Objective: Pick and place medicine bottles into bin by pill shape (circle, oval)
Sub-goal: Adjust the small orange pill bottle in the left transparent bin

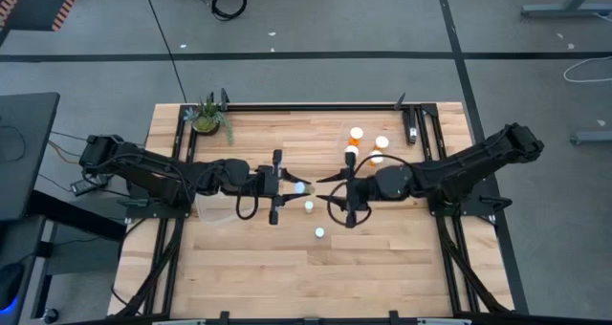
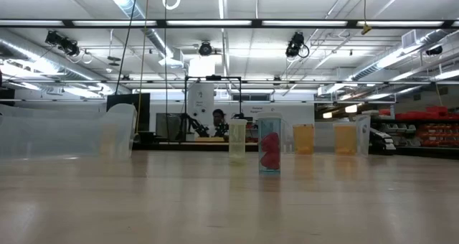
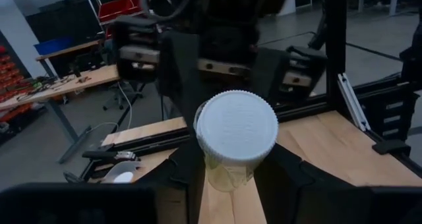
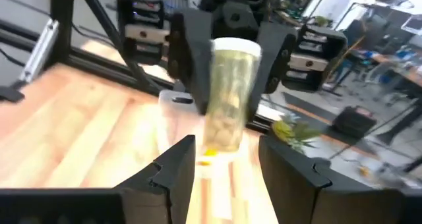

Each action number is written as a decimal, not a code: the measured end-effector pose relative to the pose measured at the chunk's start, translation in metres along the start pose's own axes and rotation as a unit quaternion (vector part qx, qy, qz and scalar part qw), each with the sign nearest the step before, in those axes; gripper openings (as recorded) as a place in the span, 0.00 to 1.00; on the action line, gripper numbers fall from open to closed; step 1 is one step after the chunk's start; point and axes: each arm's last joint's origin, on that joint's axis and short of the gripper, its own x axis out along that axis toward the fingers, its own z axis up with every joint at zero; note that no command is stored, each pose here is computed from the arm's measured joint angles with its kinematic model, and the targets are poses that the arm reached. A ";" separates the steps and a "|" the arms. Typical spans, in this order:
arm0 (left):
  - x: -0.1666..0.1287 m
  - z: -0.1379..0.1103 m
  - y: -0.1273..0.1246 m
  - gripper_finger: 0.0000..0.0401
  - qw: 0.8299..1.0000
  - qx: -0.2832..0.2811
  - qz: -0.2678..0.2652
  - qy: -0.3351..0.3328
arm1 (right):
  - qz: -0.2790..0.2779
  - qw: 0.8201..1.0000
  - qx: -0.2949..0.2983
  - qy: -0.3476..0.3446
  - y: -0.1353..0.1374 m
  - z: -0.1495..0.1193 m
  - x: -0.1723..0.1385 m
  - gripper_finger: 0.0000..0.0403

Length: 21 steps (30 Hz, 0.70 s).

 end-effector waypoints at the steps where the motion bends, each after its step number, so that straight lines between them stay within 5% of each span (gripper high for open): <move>1: 0.000 0.000 0.000 0.30 1.000 0.000 0.000 -0.001 | -0.007 1.000 -0.006 0.005 0.002 0.000 -0.001 0.43; 12: -0.001 0.011 0.002 0.30 0.998 0.014 0.006 -0.056 | -0.020 0.999 0.016 0.019 -0.001 -0.003 0.001 0.43; 21: -0.002 0.018 0.005 0.31 0.995 0.026 0.020 -0.096 | 0.042 0.997 0.046 -0.042 -0.016 0.000 0.007 0.43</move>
